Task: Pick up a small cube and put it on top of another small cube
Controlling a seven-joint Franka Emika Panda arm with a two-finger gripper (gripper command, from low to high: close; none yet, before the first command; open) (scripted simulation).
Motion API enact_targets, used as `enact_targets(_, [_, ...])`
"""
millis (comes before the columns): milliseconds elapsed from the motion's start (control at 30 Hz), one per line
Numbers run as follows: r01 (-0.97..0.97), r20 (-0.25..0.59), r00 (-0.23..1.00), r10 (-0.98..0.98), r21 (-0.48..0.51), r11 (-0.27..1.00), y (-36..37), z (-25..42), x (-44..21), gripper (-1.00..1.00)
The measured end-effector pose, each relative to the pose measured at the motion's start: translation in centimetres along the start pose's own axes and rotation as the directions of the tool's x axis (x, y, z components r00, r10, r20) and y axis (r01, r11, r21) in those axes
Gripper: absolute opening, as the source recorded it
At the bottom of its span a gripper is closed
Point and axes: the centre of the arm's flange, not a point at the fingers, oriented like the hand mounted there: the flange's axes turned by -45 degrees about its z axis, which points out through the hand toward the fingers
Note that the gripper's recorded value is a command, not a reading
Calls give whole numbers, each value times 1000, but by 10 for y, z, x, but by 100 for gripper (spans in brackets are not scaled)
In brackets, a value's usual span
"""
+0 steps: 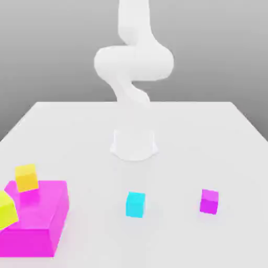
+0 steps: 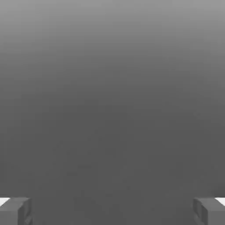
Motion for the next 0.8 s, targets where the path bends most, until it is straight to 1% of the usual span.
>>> enact_targets(133, [-33,140,990,33,-4,999,1,97,-40,0])
enact_targets(300, [-68,311,948,72,-25,997,2,197,-116,0])
enact_targets(433, [-90,449,887,106,-56,994,3,258,-199,0])
enact_targets(600, [-105,622,768,152,-112,988,7,313,-332,0])
enact_targets(667, [-107,646,747,158,-118,987,7,327,-359,0])
enact_targets(800, [-107,652,741,161,-122,987,8,350,-385,0])
